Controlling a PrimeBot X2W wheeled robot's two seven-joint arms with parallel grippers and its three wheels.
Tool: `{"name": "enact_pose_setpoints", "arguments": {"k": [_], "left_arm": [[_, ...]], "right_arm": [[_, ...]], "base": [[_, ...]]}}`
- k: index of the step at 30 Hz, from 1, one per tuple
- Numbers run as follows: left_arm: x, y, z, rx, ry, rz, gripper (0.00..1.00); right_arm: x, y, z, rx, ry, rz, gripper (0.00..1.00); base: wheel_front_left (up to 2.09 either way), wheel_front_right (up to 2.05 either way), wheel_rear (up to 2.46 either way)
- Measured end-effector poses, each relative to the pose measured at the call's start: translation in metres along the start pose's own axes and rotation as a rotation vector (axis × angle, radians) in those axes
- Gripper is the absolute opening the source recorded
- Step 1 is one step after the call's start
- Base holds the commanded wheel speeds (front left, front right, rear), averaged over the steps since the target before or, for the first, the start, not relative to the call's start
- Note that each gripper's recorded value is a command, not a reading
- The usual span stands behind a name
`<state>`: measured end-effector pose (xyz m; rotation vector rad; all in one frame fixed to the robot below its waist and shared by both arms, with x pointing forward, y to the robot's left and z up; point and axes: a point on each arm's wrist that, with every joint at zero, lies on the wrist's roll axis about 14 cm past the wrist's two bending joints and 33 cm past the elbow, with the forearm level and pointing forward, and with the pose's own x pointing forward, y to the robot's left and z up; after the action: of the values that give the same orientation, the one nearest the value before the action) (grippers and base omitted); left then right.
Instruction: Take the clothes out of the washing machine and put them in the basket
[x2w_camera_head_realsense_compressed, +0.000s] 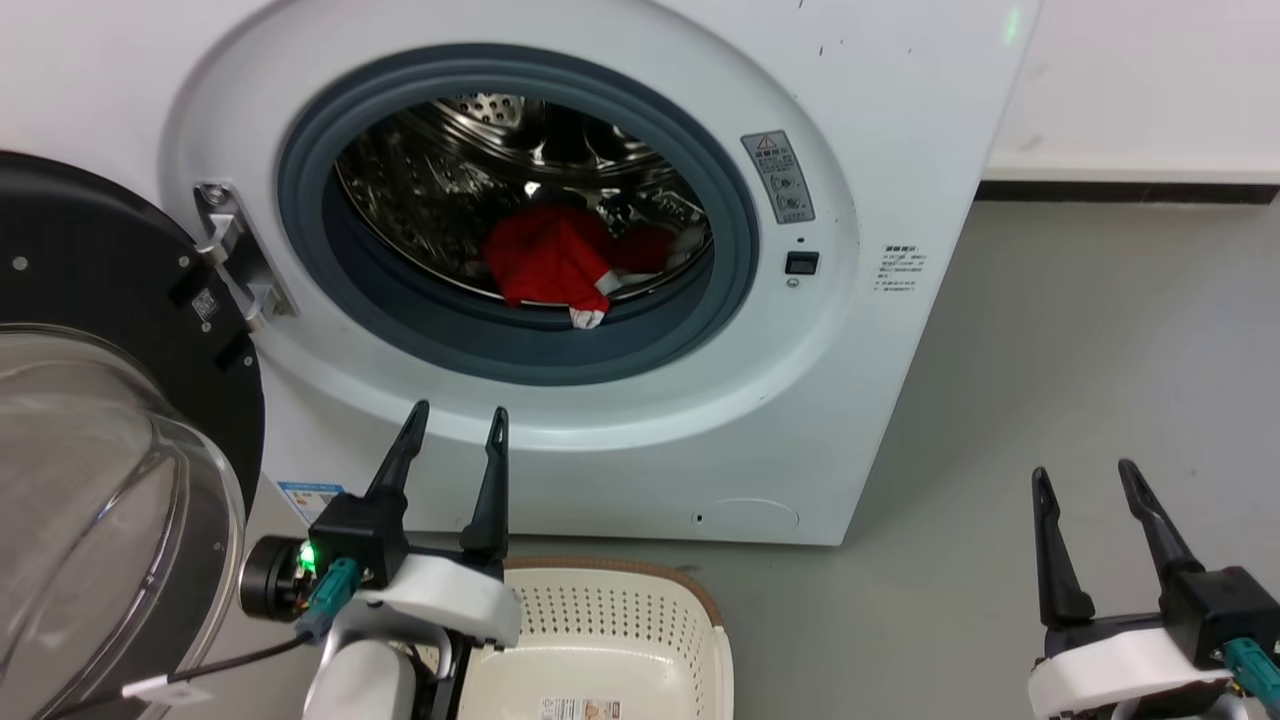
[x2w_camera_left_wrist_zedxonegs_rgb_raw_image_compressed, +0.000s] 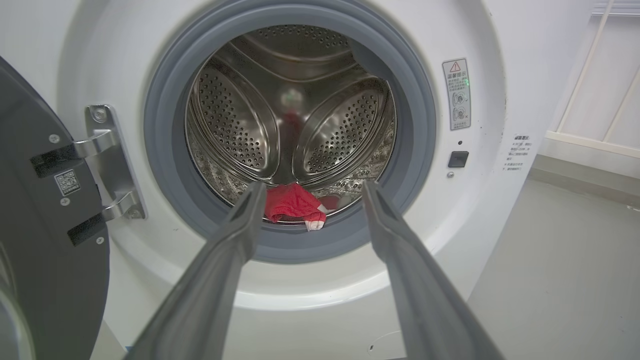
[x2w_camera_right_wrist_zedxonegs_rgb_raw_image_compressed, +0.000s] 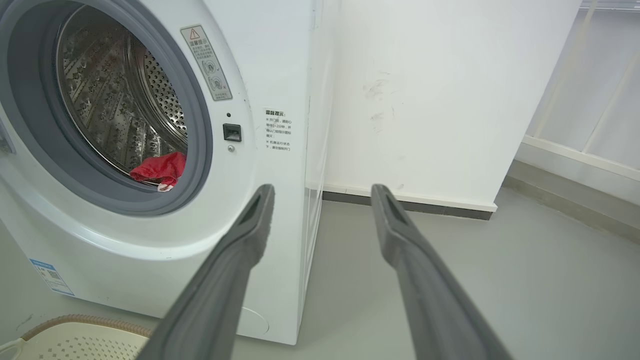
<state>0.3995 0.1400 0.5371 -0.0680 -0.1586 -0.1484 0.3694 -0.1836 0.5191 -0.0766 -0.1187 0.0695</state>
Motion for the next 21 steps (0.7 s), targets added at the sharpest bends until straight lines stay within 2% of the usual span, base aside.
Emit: {"name": "enact_pose_setpoints", "arguments": {"k": [10,21], "left_arm": [[0.05,0.007,-0.004,0.012,-0.011,0.008,1.0],[0.124,0.018,-0.049,0.008,0.049,0.025,1.0]], "right_arm": [[0.032,0.006,0.0,0.002,-0.02,0.022,1.0],[0.059,0.0,-0.039,0.022,0.057,0.009,1.0]], "base": [[0.0,0.0,0.0],[0.0,0.0,0.0]]}}
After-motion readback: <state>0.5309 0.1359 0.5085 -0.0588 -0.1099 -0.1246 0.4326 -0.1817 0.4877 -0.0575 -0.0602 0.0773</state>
